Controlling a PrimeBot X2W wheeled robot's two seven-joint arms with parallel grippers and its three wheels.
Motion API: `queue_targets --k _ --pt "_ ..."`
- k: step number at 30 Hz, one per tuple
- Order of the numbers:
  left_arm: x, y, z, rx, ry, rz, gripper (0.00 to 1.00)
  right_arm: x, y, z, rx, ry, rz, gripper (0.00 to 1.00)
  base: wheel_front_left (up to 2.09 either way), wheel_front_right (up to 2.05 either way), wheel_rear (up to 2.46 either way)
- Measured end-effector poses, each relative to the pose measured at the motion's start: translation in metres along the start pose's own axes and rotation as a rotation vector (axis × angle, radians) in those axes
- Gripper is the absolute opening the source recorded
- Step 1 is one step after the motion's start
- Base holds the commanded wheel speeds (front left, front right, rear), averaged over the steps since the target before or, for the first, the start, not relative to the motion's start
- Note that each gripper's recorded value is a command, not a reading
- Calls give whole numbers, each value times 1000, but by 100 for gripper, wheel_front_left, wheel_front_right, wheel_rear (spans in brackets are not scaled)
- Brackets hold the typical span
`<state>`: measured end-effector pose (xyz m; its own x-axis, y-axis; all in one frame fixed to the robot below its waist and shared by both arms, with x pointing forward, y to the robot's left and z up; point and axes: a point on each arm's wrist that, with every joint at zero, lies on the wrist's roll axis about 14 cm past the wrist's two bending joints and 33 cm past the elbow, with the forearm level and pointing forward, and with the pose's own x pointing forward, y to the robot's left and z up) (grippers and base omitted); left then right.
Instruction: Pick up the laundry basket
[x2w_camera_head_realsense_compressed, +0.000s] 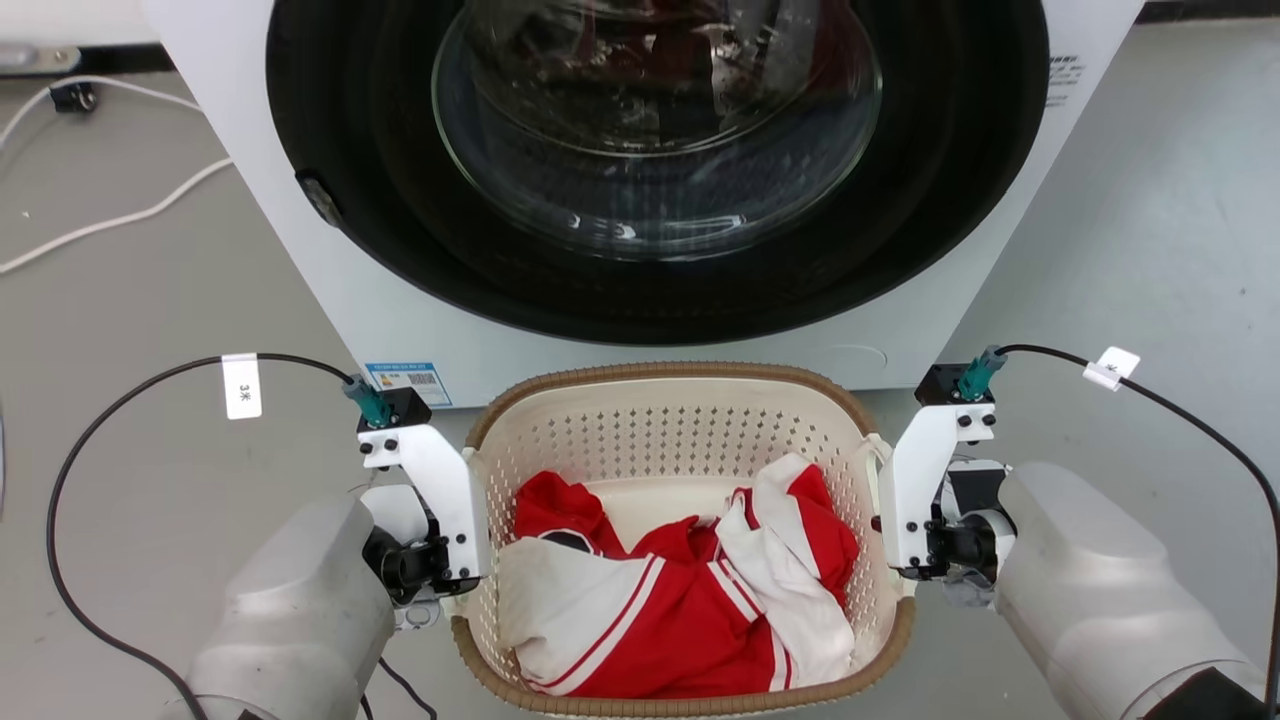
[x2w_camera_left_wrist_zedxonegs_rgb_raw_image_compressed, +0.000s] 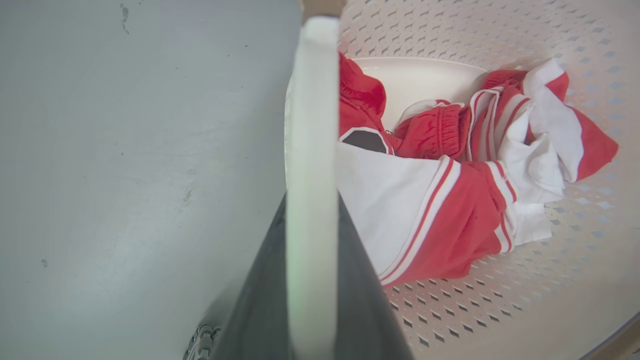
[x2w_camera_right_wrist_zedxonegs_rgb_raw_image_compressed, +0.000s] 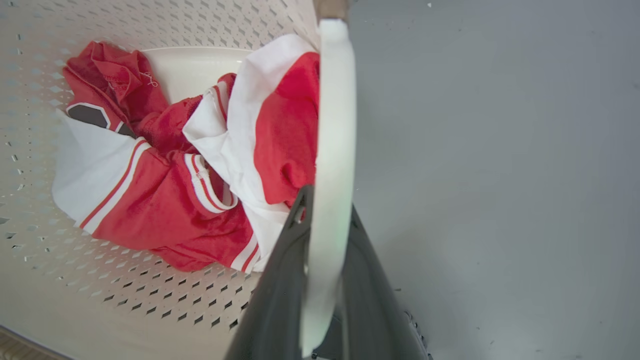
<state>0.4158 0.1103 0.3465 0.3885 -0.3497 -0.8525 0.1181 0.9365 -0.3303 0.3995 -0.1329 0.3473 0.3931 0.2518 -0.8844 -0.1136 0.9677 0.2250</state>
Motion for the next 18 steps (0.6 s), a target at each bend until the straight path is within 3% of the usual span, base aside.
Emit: queue_targets --k 18 --pt "-29 -13 -19 -3 0 -14 0 -36 6 -11 14 31 -5 0 0 0 0"
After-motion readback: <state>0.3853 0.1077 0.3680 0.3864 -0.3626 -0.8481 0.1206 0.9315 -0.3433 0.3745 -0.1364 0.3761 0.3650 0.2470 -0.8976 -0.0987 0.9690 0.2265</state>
